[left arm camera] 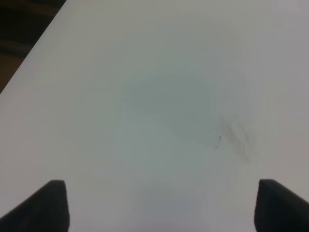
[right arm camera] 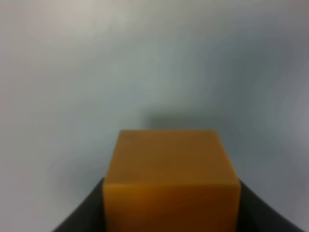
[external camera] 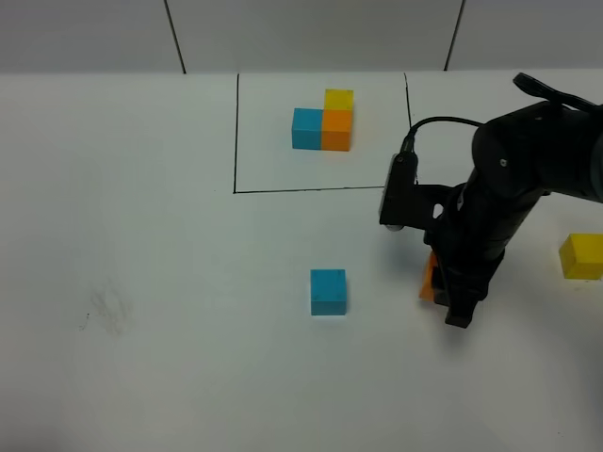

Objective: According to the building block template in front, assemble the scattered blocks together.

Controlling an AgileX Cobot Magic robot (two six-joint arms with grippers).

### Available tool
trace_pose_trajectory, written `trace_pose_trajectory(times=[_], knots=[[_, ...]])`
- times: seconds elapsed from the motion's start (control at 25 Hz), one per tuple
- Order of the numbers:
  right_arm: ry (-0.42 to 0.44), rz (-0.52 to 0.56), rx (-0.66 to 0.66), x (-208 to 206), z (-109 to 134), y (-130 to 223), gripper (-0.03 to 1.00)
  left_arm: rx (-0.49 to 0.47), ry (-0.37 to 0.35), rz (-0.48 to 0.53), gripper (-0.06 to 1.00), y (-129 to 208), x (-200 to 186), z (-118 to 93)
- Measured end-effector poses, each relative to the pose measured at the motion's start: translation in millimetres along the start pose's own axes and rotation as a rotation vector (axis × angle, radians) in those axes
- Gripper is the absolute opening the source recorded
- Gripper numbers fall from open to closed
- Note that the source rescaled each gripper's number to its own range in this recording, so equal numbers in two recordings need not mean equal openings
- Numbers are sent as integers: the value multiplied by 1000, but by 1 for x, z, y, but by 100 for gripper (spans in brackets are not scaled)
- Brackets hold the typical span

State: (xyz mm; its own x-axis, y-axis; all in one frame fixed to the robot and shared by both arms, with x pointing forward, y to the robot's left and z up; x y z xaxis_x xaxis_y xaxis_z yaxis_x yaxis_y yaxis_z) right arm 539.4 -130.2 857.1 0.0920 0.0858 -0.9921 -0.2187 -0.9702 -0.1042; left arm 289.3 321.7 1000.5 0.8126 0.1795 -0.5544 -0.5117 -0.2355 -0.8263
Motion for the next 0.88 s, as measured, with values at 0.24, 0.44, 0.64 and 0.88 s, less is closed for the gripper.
trace_pose_trajectory(times=[0.24, 0.44, 0.64, 0.88], knots=[[-9, 24, -107, 17, -6, -23, 2, 0, 0, 0, 75, 0, 0, 0], [-22, 31, -171, 24, -5, -43, 2, 0, 0, 0, 75, 0, 0, 0], [-26, 30, -205, 25, 0, -53, 2, 0, 1, 0, 75, 0, 0, 0], [-28, 24, -236, 26, 10, -62, 2, 0, 1, 0, 75, 0, 0, 0]])
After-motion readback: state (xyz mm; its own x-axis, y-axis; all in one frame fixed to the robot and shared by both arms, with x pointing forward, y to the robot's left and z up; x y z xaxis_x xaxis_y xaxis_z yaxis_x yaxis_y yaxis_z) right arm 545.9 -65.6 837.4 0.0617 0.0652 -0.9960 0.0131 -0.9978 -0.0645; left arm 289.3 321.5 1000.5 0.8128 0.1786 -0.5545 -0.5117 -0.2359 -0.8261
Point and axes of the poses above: a point on each arm's last joint axis where the gripper is mounted, x pointing out along that axis toward the gripper, z along the wrist's bending axis when the last joint is at zero, y = z × x, the point moved 8 cm from there along x, pointing out along that axis toward the gripper, and after that the axes turned 2 degrees about -x, right-handed, at the moved point
